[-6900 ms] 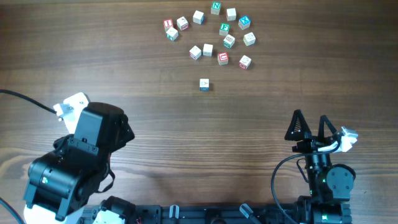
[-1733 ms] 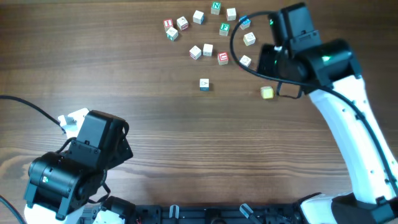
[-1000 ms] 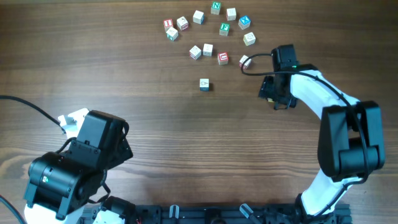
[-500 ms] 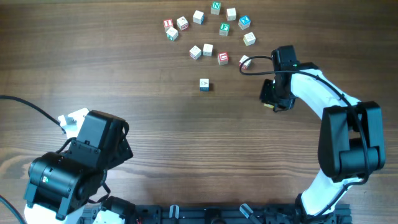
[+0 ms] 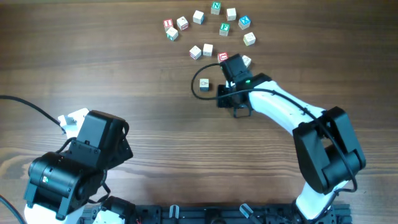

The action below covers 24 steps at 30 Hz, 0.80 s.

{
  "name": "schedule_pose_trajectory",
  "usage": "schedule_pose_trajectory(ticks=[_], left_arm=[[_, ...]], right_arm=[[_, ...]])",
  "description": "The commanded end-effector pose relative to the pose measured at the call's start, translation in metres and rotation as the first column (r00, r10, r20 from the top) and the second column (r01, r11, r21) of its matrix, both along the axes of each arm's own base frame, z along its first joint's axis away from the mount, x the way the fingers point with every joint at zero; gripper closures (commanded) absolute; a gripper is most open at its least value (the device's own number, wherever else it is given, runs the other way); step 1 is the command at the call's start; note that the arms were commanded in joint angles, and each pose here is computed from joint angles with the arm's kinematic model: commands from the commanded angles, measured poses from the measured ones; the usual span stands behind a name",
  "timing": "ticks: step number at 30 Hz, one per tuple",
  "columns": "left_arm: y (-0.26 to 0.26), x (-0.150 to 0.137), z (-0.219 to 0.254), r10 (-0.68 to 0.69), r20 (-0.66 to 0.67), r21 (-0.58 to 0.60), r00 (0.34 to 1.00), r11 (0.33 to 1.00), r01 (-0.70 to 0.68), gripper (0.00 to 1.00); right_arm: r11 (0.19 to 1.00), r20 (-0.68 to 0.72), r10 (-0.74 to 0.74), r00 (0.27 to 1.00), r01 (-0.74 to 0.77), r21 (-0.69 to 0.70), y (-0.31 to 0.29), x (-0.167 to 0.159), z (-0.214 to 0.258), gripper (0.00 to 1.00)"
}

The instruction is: Form a circle

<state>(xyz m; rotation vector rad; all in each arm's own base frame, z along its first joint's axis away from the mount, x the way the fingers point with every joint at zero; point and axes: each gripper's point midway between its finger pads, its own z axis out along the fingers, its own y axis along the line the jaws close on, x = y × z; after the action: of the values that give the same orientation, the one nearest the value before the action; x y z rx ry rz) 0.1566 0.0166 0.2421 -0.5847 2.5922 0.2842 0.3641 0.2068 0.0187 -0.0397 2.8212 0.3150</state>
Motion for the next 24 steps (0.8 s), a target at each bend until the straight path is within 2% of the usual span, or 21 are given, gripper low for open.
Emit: schedule_pose_trajectory(ticks=[1, 7, 16, 24], left_arm=[[0.001, -0.001, -0.001, 0.020, 0.004, -0.005, 1.000, 1.000, -0.020, 0.00], [0.001, -0.001, -0.001, 0.020, 0.004, -0.005, 1.000, 1.000, -0.020, 0.00], [0.001, -0.001, -0.001, 0.020, 0.004, -0.005, 1.000, 1.000, -0.020, 0.00], [0.001, -0.001, -0.001, 0.020, 0.004, -0.005, 1.000, 1.000, -0.020, 0.00]], right_arm=[[0.999, 0.047, -0.024, 0.999, 0.025, -0.025, 0.001, 0.008, -0.003, 0.67], [0.999, 0.029, 0.006, 1.000, -0.008, 0.045, 0.019, 0.011, -0.019, 0.66], [0.998, 0.013, 0.011, 1.000, -0.012, 0.057, 0.021, 0.007, -0.016, 0.45], [0.997, 0.037, -0.011, 0.999, 0.008, 0.075, 0.019, 0.006, 0.007, 0.46]])
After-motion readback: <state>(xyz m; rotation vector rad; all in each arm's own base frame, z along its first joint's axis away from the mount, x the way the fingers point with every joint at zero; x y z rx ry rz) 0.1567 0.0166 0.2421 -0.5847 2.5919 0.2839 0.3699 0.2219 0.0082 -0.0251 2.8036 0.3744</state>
